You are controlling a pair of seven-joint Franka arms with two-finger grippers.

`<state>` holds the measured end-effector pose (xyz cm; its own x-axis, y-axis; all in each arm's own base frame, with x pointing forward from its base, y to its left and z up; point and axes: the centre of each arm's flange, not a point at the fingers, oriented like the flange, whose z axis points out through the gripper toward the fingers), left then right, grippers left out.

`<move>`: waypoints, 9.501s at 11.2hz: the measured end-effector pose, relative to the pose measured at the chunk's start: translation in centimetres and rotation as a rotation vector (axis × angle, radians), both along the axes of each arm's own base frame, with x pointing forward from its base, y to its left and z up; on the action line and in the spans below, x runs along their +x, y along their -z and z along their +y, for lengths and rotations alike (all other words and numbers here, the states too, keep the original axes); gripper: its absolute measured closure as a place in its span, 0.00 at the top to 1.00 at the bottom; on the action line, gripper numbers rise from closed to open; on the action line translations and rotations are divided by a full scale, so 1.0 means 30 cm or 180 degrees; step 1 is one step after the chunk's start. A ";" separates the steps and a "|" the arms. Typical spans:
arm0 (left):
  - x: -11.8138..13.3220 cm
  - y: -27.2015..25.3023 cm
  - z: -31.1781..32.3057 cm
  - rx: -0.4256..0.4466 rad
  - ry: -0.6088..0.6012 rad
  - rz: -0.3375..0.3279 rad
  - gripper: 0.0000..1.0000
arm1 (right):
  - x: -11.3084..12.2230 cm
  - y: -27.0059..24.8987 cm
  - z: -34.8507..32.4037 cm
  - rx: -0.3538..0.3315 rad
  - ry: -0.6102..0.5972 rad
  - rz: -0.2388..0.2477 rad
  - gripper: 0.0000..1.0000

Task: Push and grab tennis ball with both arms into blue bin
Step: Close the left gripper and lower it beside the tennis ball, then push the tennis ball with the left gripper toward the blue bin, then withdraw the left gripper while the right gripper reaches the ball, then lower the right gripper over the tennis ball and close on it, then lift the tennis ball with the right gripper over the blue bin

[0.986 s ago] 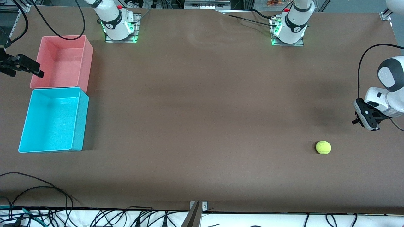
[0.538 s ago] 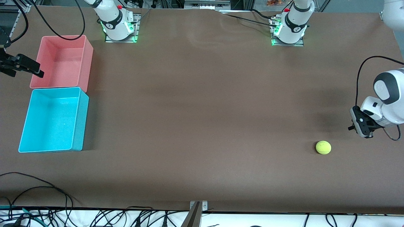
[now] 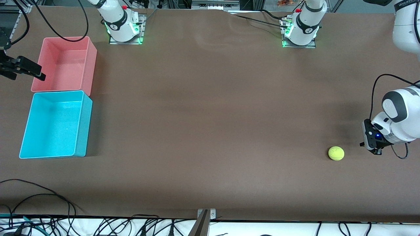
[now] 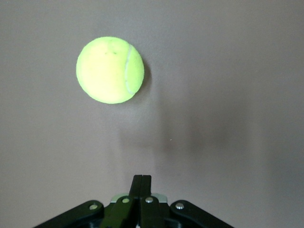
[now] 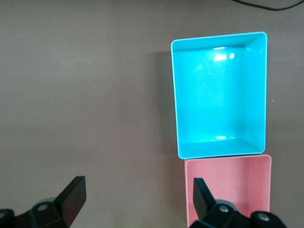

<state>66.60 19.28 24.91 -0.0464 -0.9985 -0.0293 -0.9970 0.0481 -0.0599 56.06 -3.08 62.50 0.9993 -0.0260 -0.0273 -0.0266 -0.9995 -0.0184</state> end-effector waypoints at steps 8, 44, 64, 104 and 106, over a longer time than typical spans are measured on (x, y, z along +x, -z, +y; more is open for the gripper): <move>0.119 0.074 0.010 0.0013 0.0093 -0.0108 0.01 | 0.000 0.000 0.000 0.0000 0.0000 0.0000 1.00; 0.082 -0.082 -0.783 -0.0083 -0.2903 0.0376 0.26 | 0.204 0.285 0.189 -0.0032 -0.0279 -0.0015 1.00; -0.069 -0.858 -0.584 -0.0197 -0.5745 -0.0261 1.00 | 0.595 1.421 0.439 -0.0209 -0.0866 -0.1841 1.00; -0.279 -1.139 -0.648 -0.0316 -0.5049 0.0017 1.00 | 0.615 1.001 0.289 -0.0257 -0.0837 0.0002 0.65; -0.279 -1.138 -0.648 -0.0314 -0.5049 0.0019 1.00 | 0.590 0.883 0.250 -0.0272 -0.0776 0.0133 0.65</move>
<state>58.22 -0.17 59.04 0.9990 -0.0300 0.0320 -0.0301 -0.9995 0.0041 73.75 4.43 36.00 0.9744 0.2113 -0.0766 0.2162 -0.9743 0.0625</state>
